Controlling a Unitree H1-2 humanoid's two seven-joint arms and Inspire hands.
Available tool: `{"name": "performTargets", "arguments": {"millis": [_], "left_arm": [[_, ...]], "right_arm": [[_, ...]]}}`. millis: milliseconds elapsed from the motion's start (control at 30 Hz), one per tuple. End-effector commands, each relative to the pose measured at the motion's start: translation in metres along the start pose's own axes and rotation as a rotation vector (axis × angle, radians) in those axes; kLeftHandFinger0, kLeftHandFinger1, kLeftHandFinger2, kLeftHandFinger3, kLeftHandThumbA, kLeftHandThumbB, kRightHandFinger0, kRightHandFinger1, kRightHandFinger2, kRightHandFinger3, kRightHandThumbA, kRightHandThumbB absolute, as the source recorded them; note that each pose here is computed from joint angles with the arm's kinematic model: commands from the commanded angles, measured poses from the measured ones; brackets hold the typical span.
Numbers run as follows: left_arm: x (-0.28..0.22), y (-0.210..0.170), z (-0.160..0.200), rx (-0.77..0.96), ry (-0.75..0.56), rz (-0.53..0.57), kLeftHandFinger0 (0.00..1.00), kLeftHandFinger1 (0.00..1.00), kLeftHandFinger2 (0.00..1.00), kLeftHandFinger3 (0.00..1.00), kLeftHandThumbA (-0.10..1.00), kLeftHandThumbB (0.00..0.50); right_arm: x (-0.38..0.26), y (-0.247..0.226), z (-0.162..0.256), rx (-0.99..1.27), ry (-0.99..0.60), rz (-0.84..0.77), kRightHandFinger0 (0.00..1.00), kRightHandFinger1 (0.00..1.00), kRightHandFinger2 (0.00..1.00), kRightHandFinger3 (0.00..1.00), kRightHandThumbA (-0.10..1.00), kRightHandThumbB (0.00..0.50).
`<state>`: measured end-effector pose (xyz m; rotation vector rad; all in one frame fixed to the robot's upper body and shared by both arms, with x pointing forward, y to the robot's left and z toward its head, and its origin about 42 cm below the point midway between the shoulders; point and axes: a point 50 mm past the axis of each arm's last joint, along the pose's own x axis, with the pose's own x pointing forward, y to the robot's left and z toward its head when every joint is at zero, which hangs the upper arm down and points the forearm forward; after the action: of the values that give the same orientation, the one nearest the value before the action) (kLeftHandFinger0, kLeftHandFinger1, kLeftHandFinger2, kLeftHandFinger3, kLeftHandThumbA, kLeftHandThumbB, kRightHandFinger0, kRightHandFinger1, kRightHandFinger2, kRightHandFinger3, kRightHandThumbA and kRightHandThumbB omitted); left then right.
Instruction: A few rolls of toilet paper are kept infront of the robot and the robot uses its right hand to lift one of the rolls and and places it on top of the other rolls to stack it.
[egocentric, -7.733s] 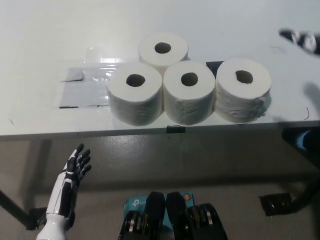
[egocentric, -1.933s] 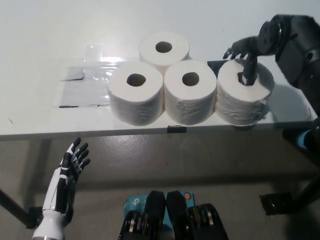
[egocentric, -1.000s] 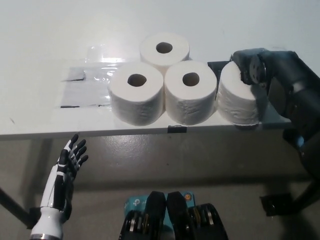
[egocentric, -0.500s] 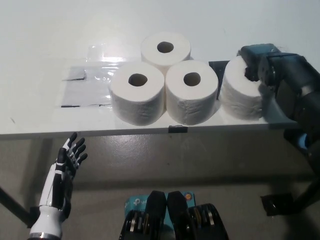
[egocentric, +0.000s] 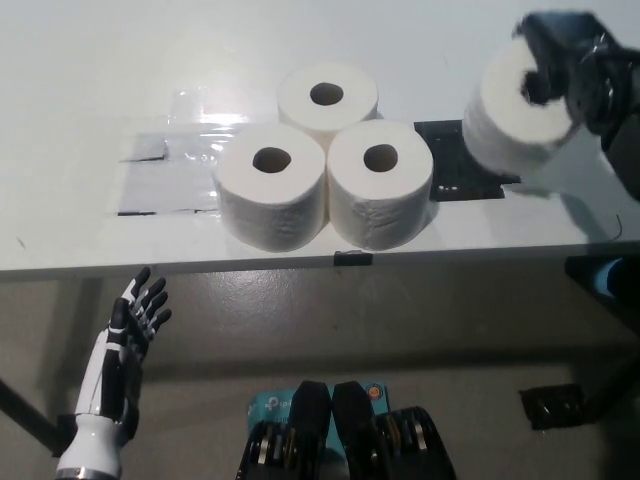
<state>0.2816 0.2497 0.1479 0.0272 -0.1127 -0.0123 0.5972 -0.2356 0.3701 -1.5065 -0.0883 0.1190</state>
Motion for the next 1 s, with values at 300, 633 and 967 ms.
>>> {"name": "performTargets", "arguments": {"millis": [300,633,967], "left_arm": [[-0.004,0.006,0.01,0.005,-0.044,-0.006,1.0,1.0,1.0,1.0,1.0,0.186],[-0.018,0.009,0.002,0.008,-0.018,0.0,1.0,1.0,1.0,1.0,1.0,0.151],[-0.022,0.006,-0.002,0.01,-0.003,0.004,1.0,1.0,1.0,1.0,1.0,0.162]], "right_arm": [[-0.018,-0.076,0.013,-0.08,-0.144,-0.669,0.0,0.0,0.18,0.09,0.43,0.0],[-0.038,-0.059,0.015,-0.161,-0.185,-1.004,0.0,0.0,0.16,0.16,0.39,0.0],[-0.058,-0.074,0.047,-0.141,-0.315,-1.165,0.0,0.0,0.13,0.26,0.28,0.0]]}}
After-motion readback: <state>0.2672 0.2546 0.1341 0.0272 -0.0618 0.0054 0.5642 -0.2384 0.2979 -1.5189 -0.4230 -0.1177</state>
